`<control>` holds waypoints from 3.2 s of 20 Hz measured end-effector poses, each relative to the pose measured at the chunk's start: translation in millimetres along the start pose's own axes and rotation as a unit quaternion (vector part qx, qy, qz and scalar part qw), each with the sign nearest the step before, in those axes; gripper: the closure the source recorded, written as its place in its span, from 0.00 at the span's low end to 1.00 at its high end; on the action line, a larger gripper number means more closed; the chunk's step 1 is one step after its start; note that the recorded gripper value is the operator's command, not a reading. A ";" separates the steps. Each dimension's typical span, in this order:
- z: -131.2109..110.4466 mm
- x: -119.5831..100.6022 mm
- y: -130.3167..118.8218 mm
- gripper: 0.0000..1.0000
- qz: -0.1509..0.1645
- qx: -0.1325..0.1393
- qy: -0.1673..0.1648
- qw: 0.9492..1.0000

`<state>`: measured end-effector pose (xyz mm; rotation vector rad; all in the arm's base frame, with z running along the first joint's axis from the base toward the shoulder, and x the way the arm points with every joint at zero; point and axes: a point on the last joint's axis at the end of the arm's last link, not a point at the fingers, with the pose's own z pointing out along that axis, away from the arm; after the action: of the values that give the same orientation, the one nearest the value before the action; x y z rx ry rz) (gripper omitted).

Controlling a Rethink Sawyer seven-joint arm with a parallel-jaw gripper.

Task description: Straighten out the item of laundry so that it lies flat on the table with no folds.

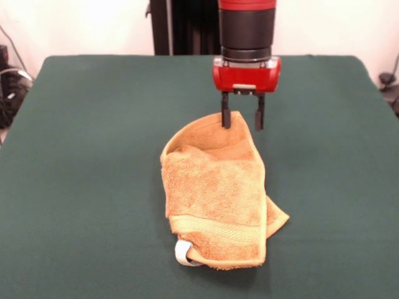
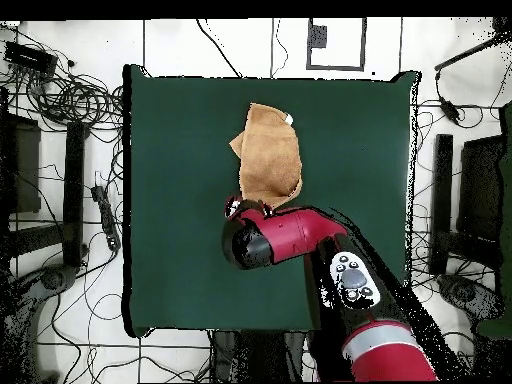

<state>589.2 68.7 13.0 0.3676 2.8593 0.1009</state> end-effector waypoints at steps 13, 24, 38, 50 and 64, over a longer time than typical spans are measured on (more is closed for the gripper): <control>25.7 17.6 1.5 0.00 -0.001 0.002 0.021 1.000; 47.3 26.1 -9.1 0.00 0.014 -0.004 0.029 0.999; 19.5 -28.2 -62.5 0.00 0.076 -0.002 0.025 0.997; -6.6 -63.2 -80.3 0.00 0.078 0.024 0.020 0.996; -6.8 -62.1 -45.0 0.00 0.029 0.023 0.008 0.999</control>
<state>634.8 9.0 30.1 0.4603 2.8708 0.0482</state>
